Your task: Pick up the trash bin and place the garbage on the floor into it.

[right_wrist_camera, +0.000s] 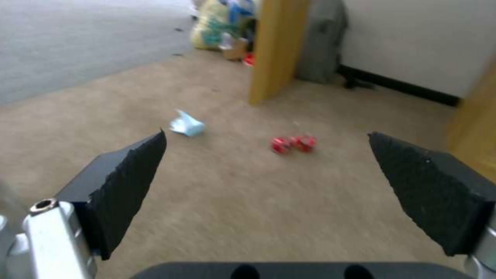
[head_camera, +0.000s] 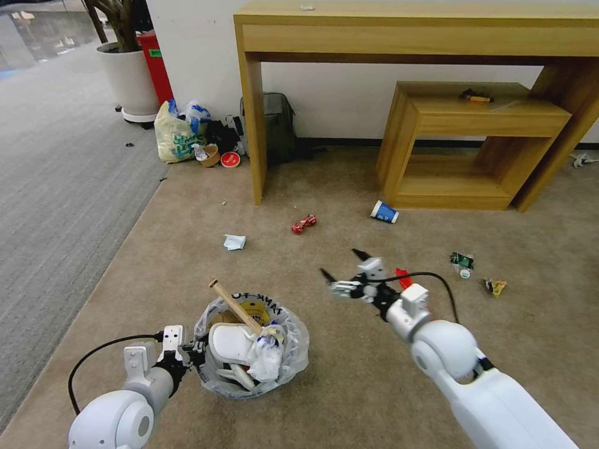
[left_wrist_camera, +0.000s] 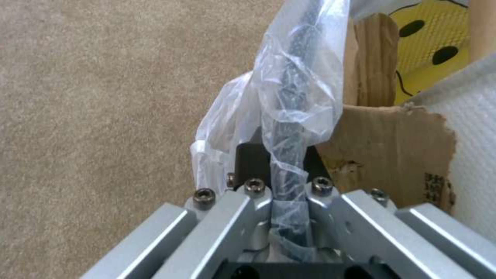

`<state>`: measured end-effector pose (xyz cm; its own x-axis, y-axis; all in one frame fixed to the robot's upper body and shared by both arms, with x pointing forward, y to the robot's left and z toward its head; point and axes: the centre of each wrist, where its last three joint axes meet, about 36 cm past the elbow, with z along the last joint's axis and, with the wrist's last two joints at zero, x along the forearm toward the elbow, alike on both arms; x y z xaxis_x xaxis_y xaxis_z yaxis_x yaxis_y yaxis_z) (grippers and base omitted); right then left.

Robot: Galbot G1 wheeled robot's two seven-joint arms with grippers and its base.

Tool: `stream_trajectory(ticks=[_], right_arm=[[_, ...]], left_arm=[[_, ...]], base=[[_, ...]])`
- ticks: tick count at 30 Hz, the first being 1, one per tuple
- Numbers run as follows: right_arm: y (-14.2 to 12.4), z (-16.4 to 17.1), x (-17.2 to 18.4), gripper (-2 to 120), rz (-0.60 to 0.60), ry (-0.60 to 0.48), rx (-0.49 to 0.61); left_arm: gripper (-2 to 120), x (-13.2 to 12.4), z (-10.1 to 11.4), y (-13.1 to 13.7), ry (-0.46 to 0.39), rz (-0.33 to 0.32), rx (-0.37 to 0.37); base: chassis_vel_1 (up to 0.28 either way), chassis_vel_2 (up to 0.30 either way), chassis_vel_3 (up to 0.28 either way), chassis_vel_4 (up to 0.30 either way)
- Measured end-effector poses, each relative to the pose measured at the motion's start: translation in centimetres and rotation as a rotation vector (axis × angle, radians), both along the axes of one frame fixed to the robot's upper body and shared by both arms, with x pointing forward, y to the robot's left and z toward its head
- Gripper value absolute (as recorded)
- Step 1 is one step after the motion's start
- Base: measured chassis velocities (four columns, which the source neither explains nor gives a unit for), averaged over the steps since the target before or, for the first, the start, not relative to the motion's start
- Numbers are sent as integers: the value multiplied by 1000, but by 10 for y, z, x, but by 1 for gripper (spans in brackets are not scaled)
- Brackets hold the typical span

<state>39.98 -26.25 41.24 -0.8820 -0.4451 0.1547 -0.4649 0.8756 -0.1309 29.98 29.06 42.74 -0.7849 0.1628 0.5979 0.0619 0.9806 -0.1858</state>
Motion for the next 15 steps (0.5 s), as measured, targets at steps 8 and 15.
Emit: stream_trajectory(ticks=[8, 15], right_arm=[[-16, -18, -18, 100, -89, 10, 21], [-27, -17, -27, 100, -132, 4, 34]], left_arm=[[0, -4, 1, -2, 3, -3, -3], [0, -7, 2, -4, 6, -8, -5]], base=[[0, 0, 0, 0], [-5, -4, 8, 7]])
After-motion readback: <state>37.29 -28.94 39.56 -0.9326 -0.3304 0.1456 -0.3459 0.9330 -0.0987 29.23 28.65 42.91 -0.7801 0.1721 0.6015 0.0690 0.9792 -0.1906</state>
